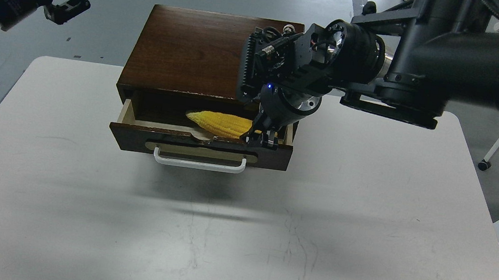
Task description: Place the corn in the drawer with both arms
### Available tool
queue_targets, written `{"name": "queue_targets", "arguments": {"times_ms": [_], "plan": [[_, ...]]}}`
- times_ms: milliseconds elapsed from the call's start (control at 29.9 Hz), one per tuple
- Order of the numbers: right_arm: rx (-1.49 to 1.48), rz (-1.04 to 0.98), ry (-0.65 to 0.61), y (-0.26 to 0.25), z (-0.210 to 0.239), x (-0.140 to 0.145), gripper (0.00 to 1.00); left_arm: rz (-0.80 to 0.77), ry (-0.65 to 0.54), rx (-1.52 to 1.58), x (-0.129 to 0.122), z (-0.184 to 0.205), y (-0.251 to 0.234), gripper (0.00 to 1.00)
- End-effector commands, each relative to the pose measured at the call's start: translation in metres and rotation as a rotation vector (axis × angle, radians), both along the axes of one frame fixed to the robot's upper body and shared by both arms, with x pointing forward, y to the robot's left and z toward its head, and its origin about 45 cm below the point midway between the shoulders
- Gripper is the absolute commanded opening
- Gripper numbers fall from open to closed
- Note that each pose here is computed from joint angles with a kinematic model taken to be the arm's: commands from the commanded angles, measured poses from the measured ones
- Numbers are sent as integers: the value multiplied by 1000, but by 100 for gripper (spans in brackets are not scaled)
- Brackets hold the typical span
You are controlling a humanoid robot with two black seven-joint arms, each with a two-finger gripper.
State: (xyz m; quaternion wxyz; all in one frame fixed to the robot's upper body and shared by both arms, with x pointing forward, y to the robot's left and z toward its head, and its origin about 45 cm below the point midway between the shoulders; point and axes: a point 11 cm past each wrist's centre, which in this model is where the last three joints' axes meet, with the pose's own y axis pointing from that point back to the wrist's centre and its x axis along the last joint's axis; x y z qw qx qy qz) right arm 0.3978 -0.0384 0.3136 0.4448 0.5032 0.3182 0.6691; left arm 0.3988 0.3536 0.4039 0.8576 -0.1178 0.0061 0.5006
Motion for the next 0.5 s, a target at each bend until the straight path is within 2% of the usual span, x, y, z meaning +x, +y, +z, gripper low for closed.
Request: {"name": "queue_targets", "arguments": {"times_ms": [0, 234, 301, 434, 467], "plan": [[1, 0, -1, 0, 1, 0, 64, 0, -2, -1, 0, 1, 0, 99], [43, -14, -44, 1, 28, 7, 66, 0, -6, -3, 0, 2, 0, 99], [88, -36, -51, 0, 42, 11, 70, 0, -6, -3, 0, 2, 0, 99], [263, -160, 15, -10, 68, 18, 87, -1, -6, -4, 0, 2, -1, 99], [339, -217, 46, -15, 78, 22, 95, -1, -6, -4, 0, 2, -1, 99]]}}
